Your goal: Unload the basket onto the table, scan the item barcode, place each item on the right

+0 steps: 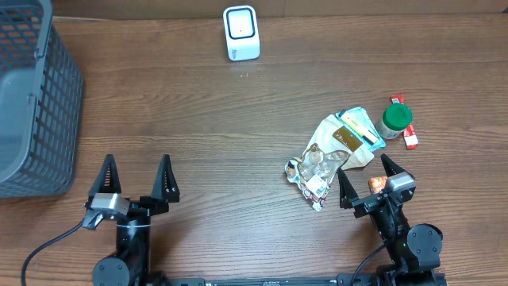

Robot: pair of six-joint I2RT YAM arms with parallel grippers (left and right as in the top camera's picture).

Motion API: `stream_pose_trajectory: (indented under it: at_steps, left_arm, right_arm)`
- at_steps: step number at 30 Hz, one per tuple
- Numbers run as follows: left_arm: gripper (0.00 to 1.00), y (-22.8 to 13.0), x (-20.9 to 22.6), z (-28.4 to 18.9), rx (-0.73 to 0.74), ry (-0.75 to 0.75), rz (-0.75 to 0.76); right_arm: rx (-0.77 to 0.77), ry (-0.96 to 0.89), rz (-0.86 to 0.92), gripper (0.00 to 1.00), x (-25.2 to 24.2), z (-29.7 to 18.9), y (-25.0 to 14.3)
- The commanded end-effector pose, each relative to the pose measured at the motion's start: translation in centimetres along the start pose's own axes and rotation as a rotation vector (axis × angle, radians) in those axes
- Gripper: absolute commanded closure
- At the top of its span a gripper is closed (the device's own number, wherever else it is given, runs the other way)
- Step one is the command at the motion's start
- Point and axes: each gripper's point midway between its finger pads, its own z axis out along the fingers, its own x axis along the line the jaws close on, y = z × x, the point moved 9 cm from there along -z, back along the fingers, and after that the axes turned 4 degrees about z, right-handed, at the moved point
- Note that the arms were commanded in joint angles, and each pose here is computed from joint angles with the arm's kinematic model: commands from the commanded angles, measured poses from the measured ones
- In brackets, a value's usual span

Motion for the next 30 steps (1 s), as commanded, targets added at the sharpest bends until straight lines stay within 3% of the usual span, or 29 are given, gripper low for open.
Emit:
stream_pose_trajectory:
  at_steps: [1, 11, 30]
  left_arm:
    - [0.00, -2.0, 0.8, -0.2, 0.034, 0.031, 0.021]
    - [0.00, -7.0, 2.0, -1.3, 0.373, 0.093, 0.113]
    - [0.00, -7.0, 2.0, -1.2, 0.371, 0.091, 0.114]
  right_arm:
    - [-0.005, -0.016, 0.006, 0.00, -0.2, 0.0, -0.2]
    - [-0.005, -0.016, 0.006, 0.00, -0.2, 0.0, -0.2]
    - [-0.005, -0.016, 0.006, 0.00, -0.2, 0.0, -0.2]
